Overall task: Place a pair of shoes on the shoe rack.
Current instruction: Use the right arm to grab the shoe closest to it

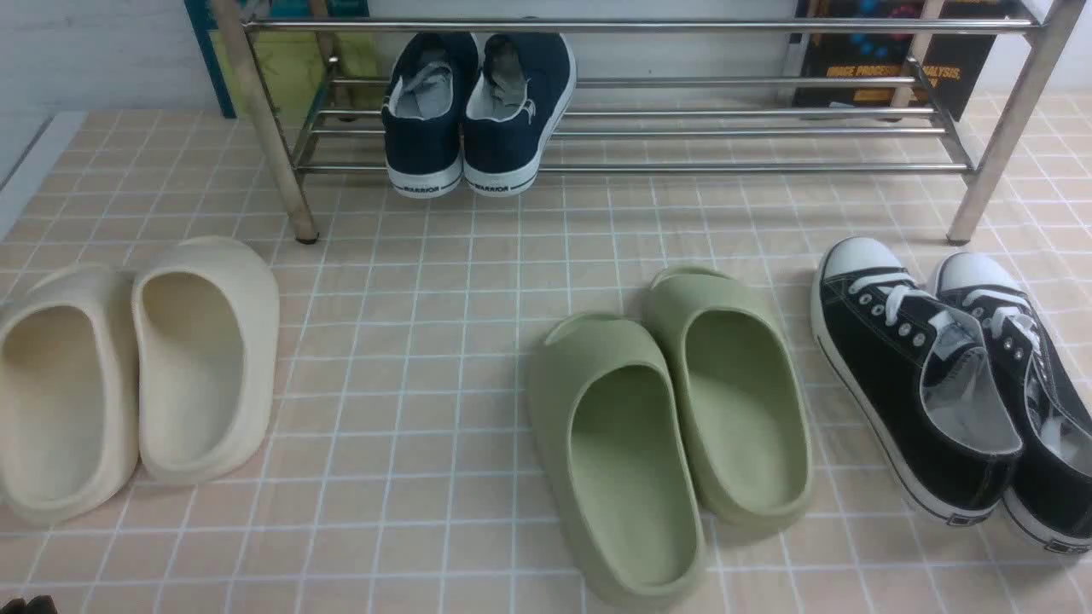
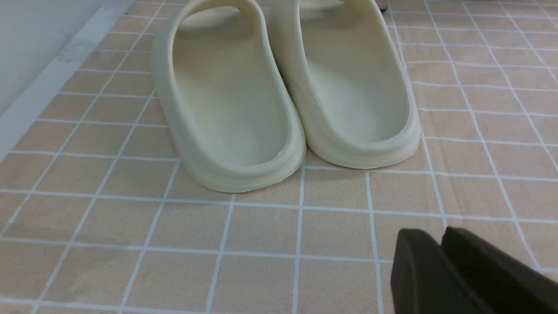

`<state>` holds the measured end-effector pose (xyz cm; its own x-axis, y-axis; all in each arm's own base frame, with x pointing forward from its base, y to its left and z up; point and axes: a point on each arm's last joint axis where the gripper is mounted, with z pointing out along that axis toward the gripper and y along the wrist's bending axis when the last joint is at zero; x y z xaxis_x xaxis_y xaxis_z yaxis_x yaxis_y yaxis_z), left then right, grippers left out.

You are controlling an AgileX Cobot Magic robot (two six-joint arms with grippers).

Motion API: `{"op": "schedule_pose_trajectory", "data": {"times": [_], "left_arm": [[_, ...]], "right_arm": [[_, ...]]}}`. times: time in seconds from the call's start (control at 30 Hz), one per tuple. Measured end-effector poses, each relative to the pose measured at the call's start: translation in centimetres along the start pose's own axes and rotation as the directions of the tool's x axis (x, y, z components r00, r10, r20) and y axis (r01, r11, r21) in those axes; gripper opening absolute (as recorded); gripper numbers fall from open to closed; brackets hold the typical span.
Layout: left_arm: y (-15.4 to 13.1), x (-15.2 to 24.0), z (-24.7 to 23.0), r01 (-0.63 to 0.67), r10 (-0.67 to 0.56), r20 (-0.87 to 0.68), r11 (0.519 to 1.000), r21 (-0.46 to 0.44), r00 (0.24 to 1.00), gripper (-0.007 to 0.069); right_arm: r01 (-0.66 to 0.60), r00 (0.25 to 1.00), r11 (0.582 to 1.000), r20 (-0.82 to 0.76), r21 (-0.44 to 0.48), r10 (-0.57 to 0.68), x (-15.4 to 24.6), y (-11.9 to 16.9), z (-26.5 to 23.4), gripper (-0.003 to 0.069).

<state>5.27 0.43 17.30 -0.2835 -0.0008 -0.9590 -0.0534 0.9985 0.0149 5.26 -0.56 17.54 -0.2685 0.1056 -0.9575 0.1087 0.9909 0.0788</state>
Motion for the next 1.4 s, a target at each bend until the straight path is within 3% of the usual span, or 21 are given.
{"op": "schedule_pose_trajectory", "data": {"times": [1.4], "left_arm": [[0.00,0.00,0.00,-0.001,0.001,0.000,1.000,-0.001,1.000,0.0151]], "right_arm": [[0.010,1.000,1.000,0.001,0.004,-0.010,-0.01,-0.03,0.00,0.0237]]}}
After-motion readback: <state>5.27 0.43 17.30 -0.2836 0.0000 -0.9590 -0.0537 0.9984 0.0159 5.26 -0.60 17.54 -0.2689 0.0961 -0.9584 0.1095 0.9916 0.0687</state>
